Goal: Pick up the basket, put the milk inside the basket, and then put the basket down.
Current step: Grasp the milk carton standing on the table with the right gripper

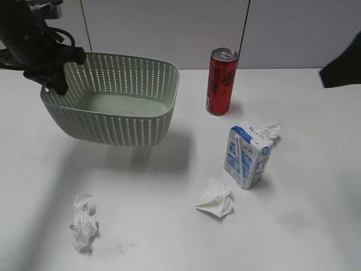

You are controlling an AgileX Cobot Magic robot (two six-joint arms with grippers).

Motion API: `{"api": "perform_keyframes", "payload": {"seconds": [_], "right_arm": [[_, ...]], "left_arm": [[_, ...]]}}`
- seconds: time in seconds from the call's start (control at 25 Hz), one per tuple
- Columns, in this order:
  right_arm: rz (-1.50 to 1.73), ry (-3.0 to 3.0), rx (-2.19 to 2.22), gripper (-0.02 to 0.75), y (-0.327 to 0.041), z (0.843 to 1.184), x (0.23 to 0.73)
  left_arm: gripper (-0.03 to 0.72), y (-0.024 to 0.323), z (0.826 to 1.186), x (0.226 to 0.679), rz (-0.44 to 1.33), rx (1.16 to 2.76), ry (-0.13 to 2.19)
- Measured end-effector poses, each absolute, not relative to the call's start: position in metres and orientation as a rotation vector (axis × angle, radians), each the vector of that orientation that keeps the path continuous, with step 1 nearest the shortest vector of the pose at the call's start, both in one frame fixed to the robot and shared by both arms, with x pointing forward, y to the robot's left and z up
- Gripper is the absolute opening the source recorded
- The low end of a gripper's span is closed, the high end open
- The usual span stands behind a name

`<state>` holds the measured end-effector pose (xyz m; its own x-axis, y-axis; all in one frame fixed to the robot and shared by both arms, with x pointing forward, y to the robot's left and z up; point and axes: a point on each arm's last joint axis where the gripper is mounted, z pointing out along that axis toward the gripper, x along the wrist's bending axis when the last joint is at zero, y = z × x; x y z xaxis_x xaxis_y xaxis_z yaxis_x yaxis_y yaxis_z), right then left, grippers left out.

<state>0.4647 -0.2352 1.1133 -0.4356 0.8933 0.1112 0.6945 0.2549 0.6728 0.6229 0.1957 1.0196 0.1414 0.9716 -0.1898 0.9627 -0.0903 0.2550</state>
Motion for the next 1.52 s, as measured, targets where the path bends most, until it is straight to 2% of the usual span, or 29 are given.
{"api": "perform_keyframes", "payload": {"seconds": [0.28,0.4,0.76,0.96,1.12,1.44,1.52], "right_arm": [[0.811,2.503,1.391,0.645,-0.169,1.091,0.511],[0.711,2.572,1.383,0.645,-0.150,1.070,0.526],[0.460,2.689,1.461,0.644,-0.134,0.985,0.563],[0.372,2.728,1.498,0.632,-0.130,0.949,0.571],[0.331,2.744,1.518,0.579,-0.129,0.930,0.575],[0.350,2.738,1.532,0.347,-0.127,0.927,0.576],[0.351,2.737,1.528,0.316,-0.127,0.928,0.577]], "left_arm": [[-0.015,0.196,1.019,0.622,0.040,2.117,1.873],[-0.015,0.196,1.019,0.622,0.040,2.117,1.873],[-0.015,0.196,1.019,0.623,0.044,2.117,1.872],[-0.015,0.196,1.020,0.623,0.049,2.114,1.870],[-0.015,0.196,1.020,0.624,0.057,2.109,1.866],[-0.015,0.196,1.020,0.624,0.060,2.108,1.865],[-0.015,0.196,1.020,0.624,0.060,2.108,1.865]]}}
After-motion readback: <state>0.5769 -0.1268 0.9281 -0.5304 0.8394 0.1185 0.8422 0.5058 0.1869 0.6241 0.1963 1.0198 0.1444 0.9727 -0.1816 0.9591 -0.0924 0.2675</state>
